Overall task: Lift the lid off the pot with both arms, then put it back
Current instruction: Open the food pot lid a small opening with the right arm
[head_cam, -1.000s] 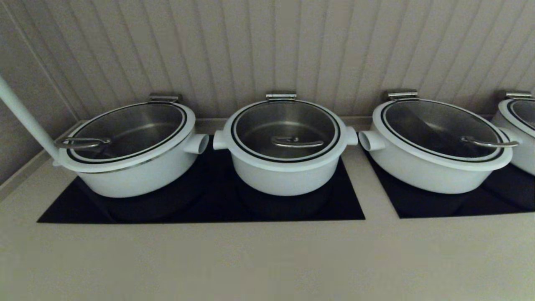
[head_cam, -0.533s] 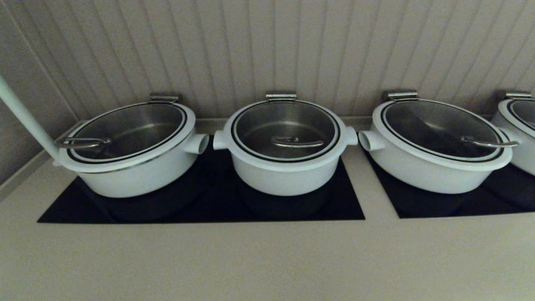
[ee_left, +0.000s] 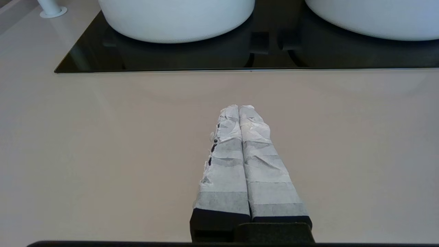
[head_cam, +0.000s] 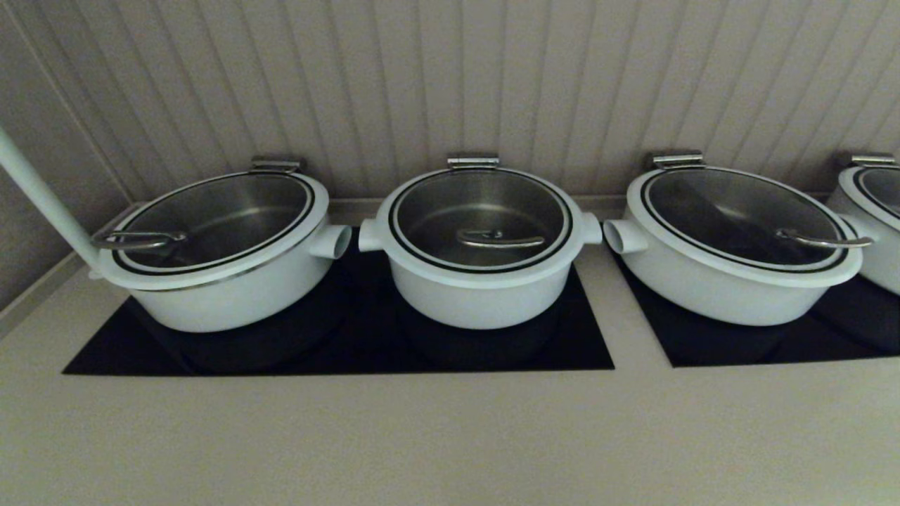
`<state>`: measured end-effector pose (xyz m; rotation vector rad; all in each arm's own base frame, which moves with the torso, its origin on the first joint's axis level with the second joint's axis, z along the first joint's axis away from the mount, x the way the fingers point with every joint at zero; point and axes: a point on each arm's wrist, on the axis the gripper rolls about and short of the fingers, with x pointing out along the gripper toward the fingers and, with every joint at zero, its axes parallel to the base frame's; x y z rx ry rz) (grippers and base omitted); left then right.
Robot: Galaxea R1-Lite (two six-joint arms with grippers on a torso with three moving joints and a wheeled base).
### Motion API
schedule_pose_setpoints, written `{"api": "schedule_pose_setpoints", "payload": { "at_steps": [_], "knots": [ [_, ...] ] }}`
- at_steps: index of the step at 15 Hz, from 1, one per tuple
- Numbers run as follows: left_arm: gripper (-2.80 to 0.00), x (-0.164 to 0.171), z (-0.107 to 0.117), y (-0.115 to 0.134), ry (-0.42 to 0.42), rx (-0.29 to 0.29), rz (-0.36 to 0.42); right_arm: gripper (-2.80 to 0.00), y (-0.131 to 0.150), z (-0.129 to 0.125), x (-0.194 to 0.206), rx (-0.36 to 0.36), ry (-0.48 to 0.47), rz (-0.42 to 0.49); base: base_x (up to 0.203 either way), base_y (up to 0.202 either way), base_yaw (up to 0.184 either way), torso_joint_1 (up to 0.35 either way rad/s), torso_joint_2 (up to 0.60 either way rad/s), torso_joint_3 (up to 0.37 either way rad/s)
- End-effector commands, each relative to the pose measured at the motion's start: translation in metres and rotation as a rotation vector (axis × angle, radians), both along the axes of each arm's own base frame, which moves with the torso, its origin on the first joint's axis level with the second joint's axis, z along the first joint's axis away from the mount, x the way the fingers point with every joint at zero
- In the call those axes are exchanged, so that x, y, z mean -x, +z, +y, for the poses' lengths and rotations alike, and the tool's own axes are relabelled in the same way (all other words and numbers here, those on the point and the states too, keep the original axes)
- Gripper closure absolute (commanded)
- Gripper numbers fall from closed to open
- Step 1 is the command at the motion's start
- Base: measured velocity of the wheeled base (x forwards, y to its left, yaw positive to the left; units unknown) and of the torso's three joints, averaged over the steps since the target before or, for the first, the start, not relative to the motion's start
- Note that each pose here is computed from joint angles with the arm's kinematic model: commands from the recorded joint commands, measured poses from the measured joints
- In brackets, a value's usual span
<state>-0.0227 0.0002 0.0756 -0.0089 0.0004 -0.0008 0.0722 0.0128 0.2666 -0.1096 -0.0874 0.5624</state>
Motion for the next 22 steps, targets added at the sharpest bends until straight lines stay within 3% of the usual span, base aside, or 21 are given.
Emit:
{"api": "schedule_pose_setpoints", "payload": {
  "at_steps": [1,8,14,22],
  "knots": [
    [0.0,0.0,0.0,0.0,0.001,0.0,0.0,0.0,0.0,0.005,-0.051,0.003,0.227,0.118,0.0,0.0,0.0,0.0,0.0,0.0],
    [0.0,0.0,0.0,0.0,0.001,0.0,0.0,0.0,-0.038,0.049,-0.126,-0.004,0.496,0.245,0.0,0.0,0.0,0.0,0.0,0.0],
    [0.0,0.0,0.0,0.0,0.001,0.0,0.0,0.0,-0.079,0.091,-0.174,0.009,0.604,0.29,0.0,0.0,0.0,0.0,0.0,0.0],
    [0.0,0.0,0.0,0.0,0.001,0.0,0.0,0.0,-0.085,0.129,-0.218,0.028,0.357,0.213,0.0,0.0,0.0,0.0,0.0,0.0]
  ]
}}
